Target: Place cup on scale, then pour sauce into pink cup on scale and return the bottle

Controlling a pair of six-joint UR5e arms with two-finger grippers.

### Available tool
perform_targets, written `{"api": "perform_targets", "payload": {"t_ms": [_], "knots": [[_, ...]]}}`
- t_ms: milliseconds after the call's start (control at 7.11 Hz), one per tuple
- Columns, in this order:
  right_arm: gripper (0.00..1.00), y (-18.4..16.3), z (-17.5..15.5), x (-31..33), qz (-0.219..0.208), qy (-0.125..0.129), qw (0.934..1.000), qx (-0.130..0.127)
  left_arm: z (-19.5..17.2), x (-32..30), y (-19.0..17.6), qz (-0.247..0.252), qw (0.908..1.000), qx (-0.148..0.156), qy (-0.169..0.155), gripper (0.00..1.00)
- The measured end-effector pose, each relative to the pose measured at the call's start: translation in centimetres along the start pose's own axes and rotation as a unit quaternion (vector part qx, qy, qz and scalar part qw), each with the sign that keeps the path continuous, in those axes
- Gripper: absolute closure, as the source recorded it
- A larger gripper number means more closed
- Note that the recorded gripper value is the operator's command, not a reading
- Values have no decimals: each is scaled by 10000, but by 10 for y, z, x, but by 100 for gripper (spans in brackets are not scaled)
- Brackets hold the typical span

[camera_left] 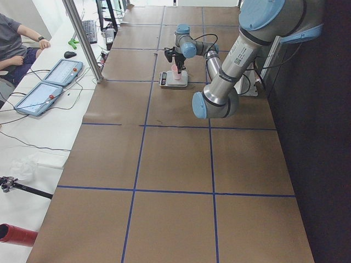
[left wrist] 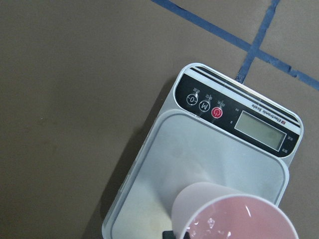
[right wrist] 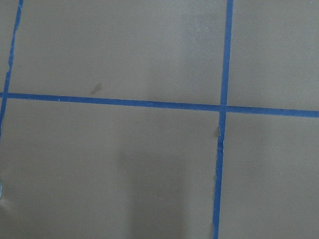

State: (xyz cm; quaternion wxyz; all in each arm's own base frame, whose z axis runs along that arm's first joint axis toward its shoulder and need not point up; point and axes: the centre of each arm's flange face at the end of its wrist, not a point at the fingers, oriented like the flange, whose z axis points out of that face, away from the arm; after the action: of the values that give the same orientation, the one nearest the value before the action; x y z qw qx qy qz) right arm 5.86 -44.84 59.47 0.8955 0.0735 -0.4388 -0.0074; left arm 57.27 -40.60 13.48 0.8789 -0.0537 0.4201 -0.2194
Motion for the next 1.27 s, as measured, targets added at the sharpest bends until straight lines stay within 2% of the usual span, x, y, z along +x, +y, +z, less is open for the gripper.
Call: {"api": "perform_targets", "payload": {"t_ms": [422,704,985,1126,1267], "knots": [[0,-2,-10,-13,19,-27,10000,82,-9,-8,1,302,9995,-2,95,0],[0,-3,-34,-55,192,-101,9995,228,-30,-10,3,458,9986,-31,279,0],[0,8,-64,-139,343,-164,9992,141,-64,-10,-17,595,9968,-112,512,0],[0,20,-71,-195,559,-177,9982,82,-86,-12,-42,637,9960,-113,623,0],[0,36,-70,-251,744,-78,9972,67,-104,-18,-70,695,9952,-64,691,0]]}}
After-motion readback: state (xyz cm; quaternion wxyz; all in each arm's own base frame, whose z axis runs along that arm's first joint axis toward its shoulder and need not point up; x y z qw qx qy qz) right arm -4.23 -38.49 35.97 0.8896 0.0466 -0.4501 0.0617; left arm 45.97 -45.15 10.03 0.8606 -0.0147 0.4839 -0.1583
